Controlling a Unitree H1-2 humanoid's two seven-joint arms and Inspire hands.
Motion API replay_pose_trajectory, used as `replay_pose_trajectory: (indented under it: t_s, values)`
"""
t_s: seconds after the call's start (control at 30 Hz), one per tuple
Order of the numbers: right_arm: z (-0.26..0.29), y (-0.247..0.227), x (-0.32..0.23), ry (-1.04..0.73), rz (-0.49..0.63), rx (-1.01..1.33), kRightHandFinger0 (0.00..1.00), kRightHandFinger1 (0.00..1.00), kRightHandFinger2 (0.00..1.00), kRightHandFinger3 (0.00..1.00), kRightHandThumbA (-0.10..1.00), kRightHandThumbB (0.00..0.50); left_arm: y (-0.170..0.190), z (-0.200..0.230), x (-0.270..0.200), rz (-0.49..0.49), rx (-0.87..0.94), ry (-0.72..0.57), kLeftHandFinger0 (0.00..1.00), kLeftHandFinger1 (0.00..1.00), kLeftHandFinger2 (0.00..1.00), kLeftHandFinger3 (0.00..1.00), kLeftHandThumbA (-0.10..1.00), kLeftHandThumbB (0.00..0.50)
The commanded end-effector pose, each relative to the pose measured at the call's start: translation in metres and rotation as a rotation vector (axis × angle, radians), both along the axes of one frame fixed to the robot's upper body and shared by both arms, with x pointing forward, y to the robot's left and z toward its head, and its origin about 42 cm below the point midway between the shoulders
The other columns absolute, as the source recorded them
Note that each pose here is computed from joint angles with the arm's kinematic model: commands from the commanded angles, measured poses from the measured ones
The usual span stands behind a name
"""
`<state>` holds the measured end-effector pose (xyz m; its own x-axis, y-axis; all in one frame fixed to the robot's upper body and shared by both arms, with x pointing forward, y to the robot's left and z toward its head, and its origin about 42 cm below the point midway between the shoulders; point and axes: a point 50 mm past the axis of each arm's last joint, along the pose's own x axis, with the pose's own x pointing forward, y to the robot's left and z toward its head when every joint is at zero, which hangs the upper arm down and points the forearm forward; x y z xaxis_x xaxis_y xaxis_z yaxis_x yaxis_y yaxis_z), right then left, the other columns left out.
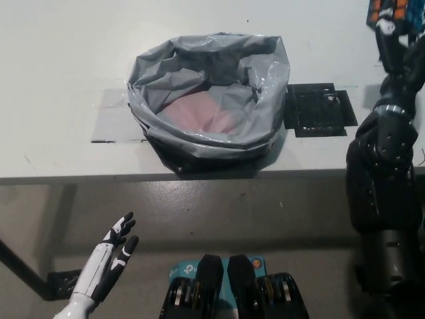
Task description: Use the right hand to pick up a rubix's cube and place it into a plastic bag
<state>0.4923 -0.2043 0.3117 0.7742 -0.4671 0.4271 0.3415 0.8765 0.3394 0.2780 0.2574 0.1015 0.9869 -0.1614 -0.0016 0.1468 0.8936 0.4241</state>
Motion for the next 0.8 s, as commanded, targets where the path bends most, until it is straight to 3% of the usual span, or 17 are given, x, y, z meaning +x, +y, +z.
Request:
replay_pose_trajectory:
  t_s: [0.0,0.13,0.17,0.23,0.37,0.43,0.57,0.77]
  values:
    - [0.124,0.066,-0.042,-0.305,0.185,-0.190,0.00,0.24,0.72,0.83,-0.10,0.114,0.001,0.014,0.006,-0.025,0.001,-0.079,1.00,1.00,1.00,1.00,1.00,0.083]
    - [0.119,0.096,-0.050,-0.281,0.221,-0.353,0.00,0.28,0.75,0.86,-0.10,0.128,0.001,0.014,0.006,-0.025,-0.003,-0.079,1.00,1.00,1.00,1.00,1.00,0.080]
    - [0.115,0.105,-0.050,-0.268,0.248,-0.400,0.00,0.34,0.82,0.91,-0.10,0.147,0.001,0.014,0.007,-0.029,-0.004,-0.090,1.00,1.00,1.00,1.00,1.00,0.068]
    - [0.103,0.120,-0.046,-0.233,0.288,-0.489,0.03,0.41,0.89,0.91,-0.10,0.149,0.001,0.014,0.007,-0.029,-0.004,-0.085,1.00,1.00,1.00,1.00,1.00,0.073]
    - [0.085,0.136,-0.036,-0.206,0.327,-0.593,0.03,0.45,0.93,0.92,-0.10,0.155,0.000,0.013,0.006,-0.029,-0.004,-0.081,1.00,1.00,1.00,1.00,1.00,0.086]
    - [0.072,0.146,-0.025,-0.182,0.351,-0.662,0.07,0.52,1.00,0.96,-0.10,0.154,0.000,0.014,0.007,-0.030,0.002,-0.082,1.00,1.00,1.00,1.00,1.00,0.077]
    - [0.059,0.155,-0.012,-0.121,0.391,-0.717,0.06,0.51,1.00,0.95,-0.10,0.125,0.001,0.016,0.007,-0.036,0.008,-0.085,1.00,1.00,1.00,1.00,1.00,0.075]
    - [0.040,0.162,0.006,-0.085,0.383,-0.776,0.04,0.48,0.94,0.89,-0.10,0.152,-0.001,0.017,0.010,-0.040,-0.004,-0.089,1.00,1.00,1.00,1.00,1.00,0.064]
